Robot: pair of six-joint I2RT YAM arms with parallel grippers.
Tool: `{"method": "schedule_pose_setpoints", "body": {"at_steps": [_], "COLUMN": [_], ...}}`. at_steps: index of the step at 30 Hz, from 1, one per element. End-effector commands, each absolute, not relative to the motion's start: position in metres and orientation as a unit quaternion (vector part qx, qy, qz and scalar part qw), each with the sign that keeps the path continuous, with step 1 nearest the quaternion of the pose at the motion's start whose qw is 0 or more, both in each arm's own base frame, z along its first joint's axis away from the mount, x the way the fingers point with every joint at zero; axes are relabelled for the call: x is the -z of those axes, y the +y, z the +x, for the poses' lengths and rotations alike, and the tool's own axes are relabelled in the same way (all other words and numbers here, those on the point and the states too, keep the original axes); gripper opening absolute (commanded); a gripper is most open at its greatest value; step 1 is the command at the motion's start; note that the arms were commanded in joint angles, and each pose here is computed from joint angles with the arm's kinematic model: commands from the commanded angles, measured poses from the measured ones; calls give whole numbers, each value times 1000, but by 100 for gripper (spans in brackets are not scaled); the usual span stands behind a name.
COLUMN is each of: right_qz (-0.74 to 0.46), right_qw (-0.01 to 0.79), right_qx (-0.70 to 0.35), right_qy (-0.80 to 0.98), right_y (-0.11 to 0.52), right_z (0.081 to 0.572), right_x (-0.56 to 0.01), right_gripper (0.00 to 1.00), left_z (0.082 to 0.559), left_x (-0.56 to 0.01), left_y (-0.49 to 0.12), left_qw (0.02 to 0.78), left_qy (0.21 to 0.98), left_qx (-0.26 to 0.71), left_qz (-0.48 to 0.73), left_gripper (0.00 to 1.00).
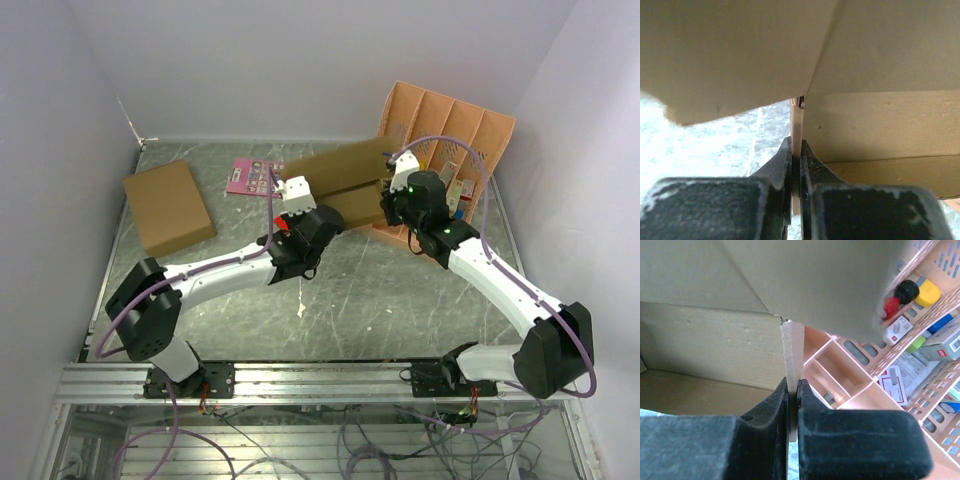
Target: Fold the paper box
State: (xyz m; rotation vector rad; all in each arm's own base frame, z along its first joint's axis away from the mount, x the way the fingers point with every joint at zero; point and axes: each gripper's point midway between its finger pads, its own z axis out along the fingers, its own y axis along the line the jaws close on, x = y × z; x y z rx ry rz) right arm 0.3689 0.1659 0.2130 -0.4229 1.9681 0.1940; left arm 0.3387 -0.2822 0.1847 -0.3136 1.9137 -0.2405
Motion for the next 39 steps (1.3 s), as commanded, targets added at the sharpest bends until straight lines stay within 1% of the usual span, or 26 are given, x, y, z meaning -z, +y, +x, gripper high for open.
{"method": "schedule_pose_setpoints", "body": {"at_steps": [1, 2, 3, 5, 9, 13, 15, 20, 22, 31, 35, 39], "right_qz": [-196, -197, -196, -194, -192, -192, -192, -191, -191, -194, -200, -215], "right_qw": [524, 522, 522, 523, 525, 524, 522, 520, 520, 511, 498, 474], "right_qx": [-101, -102, -100, -96, -87, -76, -71, -64, -64, -75, -82, -98], "right_qy": [823, 823, 824, 824, 825, 826, 828, 830, 830, 834, 840, 848], "right_y": [187, 189, 189, 189, 186, 184, 183, 182, 181, 185, 187, 183], "right_z": [363, 363, 363, 365, 368, 371, 372, 374, 374, 372, 370, 366], "right_x": [-200, -198, -196, -195, -194, -192, -190, -188, -188, -183, -175, -162], "right_gripper": [0, 0, 0, 0, 0, 0, 0, 0, 0, 0, 0, 0], "left_z": [341, 341, 340, 338, 331, 325, 323, 319, 319, 308, 297, 274], "left_x": [-183, -184, -184, -187, -200, -207, -207, -204, -202, -184, -191, -218], "left_y": [-276, -279, -280, -283, -280, -273, -270, -269, -269, -273, -278, -293], "left_qw": [564, 562, 558, 554, 558, 559, 557, 551, 549, 519, 508, 496], "left_qy": [814, 815, 817, 819, 811, 808, 809, 813, 815, 840, 845, 837], "left_qx": [63, 68, 73, 86, 117, 125, 124, 130, 128, 126, 156, 231], "left_qz": [-126, -125, -125, -125, -132, -137, -137, -136, -134, -96, -66, 11], "left_gripper": [9, 16, 28, 39, 45, 45, 49, 50, 54, 56, 56, 55]}}
